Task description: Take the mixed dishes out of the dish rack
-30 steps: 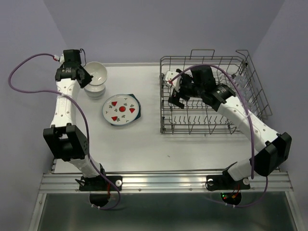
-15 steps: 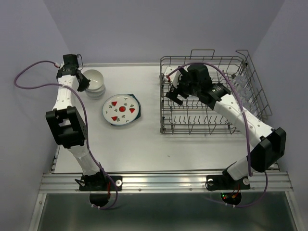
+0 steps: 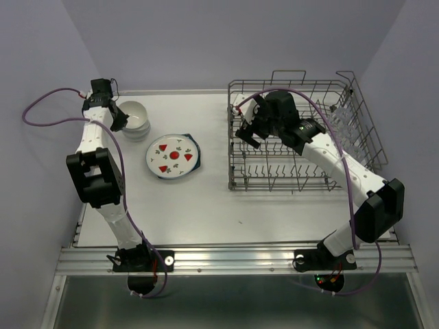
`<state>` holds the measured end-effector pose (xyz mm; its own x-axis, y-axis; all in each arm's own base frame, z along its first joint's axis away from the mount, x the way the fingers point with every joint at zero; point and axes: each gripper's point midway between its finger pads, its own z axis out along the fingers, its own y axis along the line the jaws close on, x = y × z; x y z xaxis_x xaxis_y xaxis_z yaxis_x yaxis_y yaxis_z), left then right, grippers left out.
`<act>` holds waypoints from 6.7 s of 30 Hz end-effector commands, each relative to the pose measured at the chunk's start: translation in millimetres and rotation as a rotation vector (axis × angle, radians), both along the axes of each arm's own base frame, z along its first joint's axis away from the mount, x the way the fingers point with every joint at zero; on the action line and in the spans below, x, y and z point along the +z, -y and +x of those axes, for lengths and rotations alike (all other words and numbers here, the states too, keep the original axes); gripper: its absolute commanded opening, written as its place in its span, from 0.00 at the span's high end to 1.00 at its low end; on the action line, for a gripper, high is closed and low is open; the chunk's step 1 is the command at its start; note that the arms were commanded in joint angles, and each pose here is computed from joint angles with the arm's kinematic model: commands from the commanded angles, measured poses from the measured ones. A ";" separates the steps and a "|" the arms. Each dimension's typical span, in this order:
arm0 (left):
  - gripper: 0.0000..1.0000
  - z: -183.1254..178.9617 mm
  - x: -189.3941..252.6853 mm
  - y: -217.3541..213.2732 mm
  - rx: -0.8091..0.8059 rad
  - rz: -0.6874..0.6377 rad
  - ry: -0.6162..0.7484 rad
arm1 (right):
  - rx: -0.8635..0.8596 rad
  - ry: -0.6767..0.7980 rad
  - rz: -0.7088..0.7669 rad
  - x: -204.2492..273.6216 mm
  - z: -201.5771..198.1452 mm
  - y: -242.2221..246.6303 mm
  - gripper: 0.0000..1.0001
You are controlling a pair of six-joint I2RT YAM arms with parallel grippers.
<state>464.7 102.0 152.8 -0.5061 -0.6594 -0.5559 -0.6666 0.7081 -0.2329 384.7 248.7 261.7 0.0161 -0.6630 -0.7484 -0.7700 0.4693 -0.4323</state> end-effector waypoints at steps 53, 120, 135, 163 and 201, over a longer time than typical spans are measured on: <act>0.01 12.9 136.0 12.8 -0.001 0.018 0.289 | -0.277 0.101 0.226 71.4 31.3 15.6 0.00; 1.00 -97.6 -6.3 407.0 -0.867 -0.087 0.043 | -1.861 0.180 0.570 -68.1 138.7 381.5 0.00; 1.00 -100.6 -5.6 406.7 -0.867 -0.096 0.038 | -1.890 0.141 0.519 -98.7 140.5 390.8 0.00; 1.00 -101.8 4.9 425.6 -0.900 -0.126 0.068 | -1.838 0.302 0.543 -34.6 145.3 408.5 0.73; 0.04 -87.1 144.6 416.5 -0.927 -0.035 0.416 | -0.713 -0.430 1.166 84.1 124.6 183.6 0.99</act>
<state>378.1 -326.6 201.7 -0.7622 -0.0815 -0.6422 0.1841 0.9238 -0.3358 539.2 -1.3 263.4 -0.3734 0.4660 -0.8022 0.1385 0.8830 0.4484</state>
